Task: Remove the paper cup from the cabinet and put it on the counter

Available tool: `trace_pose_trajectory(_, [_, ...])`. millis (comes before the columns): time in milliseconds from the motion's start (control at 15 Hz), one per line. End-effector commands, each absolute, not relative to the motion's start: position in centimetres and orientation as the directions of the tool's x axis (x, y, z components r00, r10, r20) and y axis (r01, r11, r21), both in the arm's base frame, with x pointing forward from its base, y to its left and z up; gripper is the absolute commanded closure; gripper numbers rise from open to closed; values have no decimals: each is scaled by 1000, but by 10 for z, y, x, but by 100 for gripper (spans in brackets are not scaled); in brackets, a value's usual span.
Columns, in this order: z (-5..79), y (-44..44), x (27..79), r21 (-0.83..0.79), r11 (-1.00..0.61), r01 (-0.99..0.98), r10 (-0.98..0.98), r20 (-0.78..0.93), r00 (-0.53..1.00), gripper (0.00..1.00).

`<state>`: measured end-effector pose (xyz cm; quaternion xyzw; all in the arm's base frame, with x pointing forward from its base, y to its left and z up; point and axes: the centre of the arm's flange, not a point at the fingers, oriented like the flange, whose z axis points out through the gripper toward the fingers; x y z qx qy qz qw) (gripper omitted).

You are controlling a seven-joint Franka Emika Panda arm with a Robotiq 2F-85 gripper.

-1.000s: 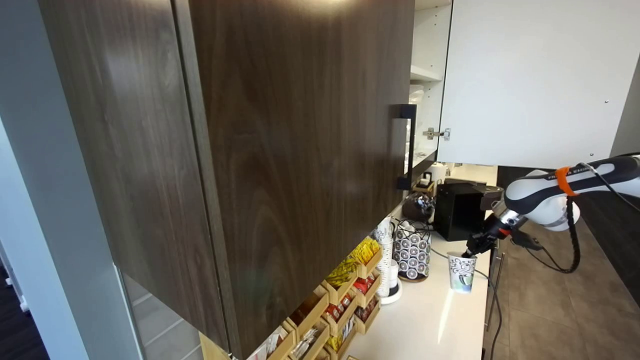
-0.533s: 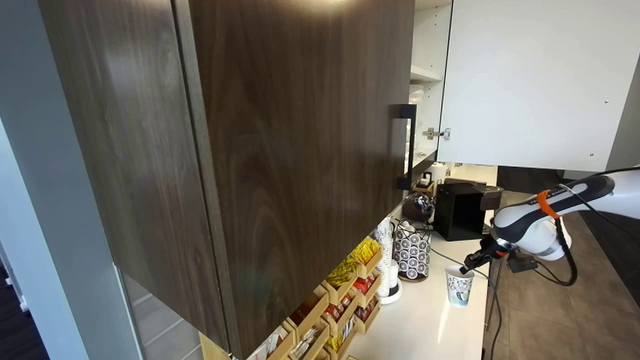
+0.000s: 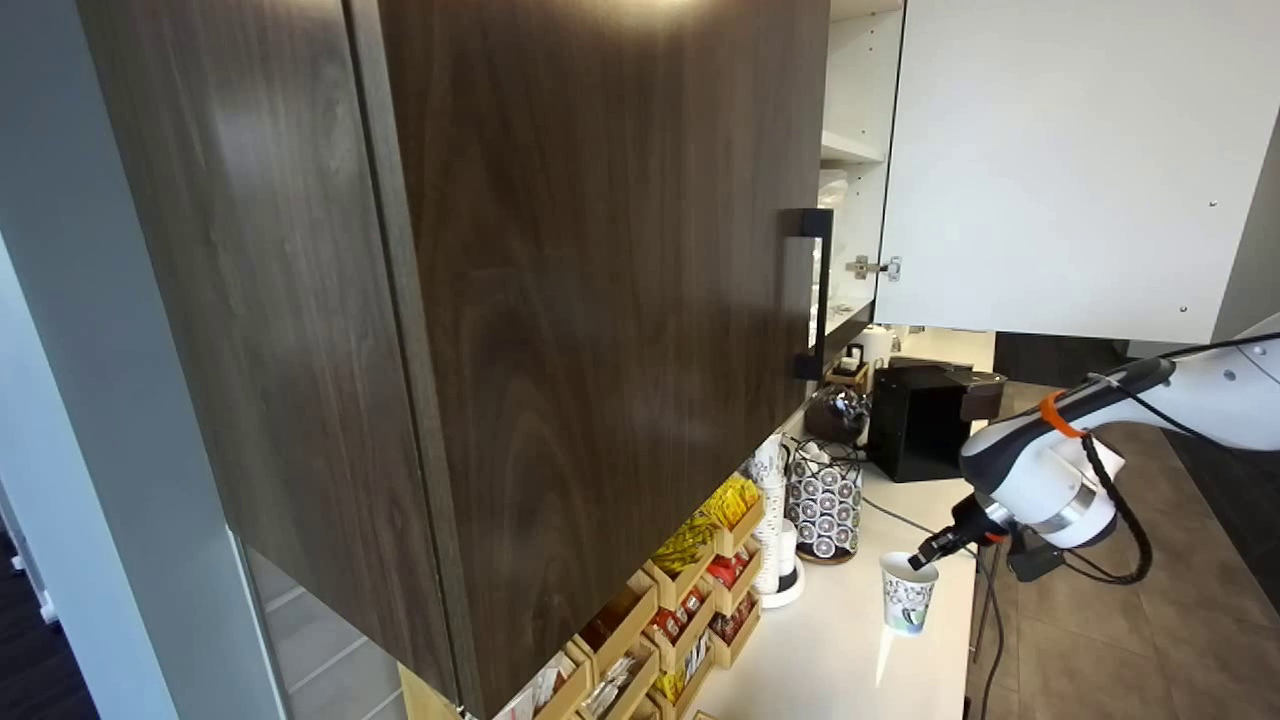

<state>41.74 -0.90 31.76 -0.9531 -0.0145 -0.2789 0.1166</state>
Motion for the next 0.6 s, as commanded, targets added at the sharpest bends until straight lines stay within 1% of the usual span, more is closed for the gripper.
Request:
trace_pose_trajectory(0, [316,-10,418,-210,-973,96,-32,535,844,96])
trace_pose_trajectory(267, [318,-9,419,-210,-973,97,-33,538,842,96])
trace_pose_trajectory(333, [318,-9,419,-210,-973,97,-33,538,842,99])
trace_pose_trajectory(533, [275,-7,421,-238,-968,80,-54,509,859,99])
